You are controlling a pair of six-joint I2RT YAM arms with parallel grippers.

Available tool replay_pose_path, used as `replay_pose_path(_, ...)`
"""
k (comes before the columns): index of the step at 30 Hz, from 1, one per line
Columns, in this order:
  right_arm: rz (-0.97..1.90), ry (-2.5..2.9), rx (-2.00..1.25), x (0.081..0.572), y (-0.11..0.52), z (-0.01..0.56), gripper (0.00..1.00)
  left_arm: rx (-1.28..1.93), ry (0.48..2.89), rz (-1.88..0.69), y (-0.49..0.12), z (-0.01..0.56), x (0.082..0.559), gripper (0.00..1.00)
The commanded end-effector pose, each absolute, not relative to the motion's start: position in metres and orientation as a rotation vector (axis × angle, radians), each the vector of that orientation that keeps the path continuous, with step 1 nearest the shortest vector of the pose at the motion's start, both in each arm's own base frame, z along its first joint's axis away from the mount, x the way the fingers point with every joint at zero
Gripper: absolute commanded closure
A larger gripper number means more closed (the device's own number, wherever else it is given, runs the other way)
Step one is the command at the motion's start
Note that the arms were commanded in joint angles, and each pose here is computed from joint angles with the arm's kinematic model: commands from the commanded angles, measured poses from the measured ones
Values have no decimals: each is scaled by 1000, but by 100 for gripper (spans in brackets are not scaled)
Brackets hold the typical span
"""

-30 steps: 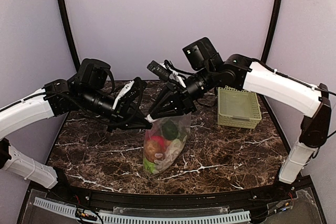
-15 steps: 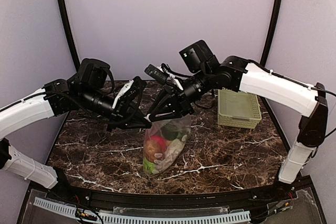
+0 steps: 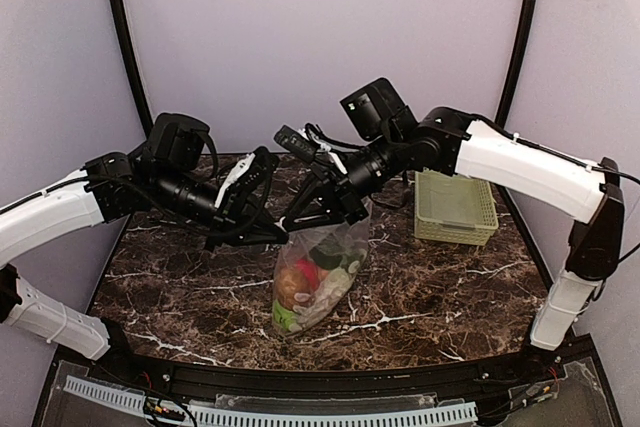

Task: Place the food in the zip-top bag and seal the zipper
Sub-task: Pass from the left arm to the right

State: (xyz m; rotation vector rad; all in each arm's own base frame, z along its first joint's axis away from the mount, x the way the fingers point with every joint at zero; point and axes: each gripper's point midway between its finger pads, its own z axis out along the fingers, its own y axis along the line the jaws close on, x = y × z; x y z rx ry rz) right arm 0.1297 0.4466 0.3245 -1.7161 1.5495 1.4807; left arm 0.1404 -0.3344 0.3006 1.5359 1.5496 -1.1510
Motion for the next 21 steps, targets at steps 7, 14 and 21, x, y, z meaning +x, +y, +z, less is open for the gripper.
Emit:
replay_pose_path(7, 1267, 1645, -1648, 147, 425, 328, 100, 1480, 1526, -1015, -322, 312, 154, 99)
replay_pose_path(14, 1257, 1669, -1608, 154, 430, 331, 100, 1466, 1526, -1030, -325, 314, 155, 97)
replay_pose_path(21, 1250, 1632, -1534, 165, 443, 342, 100, 1425, 1506, -1130, -335, 316, 154, 34)
